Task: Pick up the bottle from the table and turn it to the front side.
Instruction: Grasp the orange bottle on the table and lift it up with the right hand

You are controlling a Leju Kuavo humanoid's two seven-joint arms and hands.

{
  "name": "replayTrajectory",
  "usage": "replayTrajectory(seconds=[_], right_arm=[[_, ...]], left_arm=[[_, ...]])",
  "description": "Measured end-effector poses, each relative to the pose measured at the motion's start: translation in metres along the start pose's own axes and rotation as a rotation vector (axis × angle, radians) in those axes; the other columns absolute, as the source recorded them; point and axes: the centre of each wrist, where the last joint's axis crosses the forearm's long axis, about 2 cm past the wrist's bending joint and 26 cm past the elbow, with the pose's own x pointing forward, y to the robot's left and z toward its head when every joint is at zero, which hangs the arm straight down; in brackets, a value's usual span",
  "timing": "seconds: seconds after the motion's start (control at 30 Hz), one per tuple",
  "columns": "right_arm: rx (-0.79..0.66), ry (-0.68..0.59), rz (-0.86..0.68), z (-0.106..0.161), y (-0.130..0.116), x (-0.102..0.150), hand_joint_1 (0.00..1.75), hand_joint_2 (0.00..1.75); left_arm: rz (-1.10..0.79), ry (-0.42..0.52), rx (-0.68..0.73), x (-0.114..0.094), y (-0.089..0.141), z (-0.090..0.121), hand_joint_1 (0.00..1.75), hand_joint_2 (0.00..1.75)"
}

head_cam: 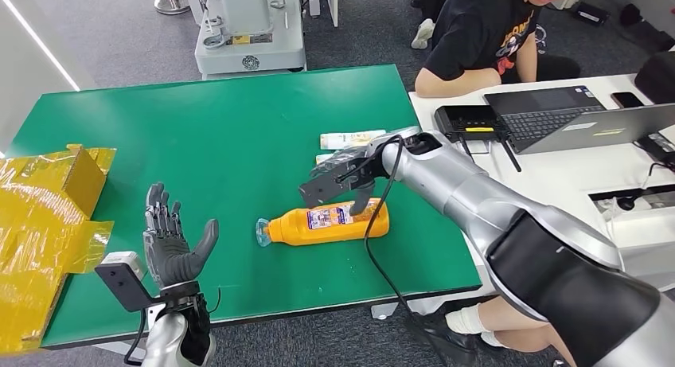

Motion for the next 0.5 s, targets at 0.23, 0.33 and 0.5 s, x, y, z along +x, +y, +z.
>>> replayTrajectory(seconds=[0.23, 0.33, 0.5], right_arm=[[0.053, 0.086, 0.034, -0.004, 0.012, -0.012, 0.0, 1.75], [0.069, 0.115, 0.036, -0.004, 0.018, -0.02, 0.0, 1.75], [0.09, 0.14, 0.024, -0.004, 0.033, -0.037, 0.0, 1.75]], left_arm=[[-0.007, 0.004, 0.011, -0.001, 0.003, 0.0, 0.0, 1.75], [-0.006, 0.006, 0.013, -0.001, 0.004, 0.0, 0.0, 1.75], [-0.006, 0.009, 0.014, -0.002, 0.005, 0.001, 0.0, 1.75]])
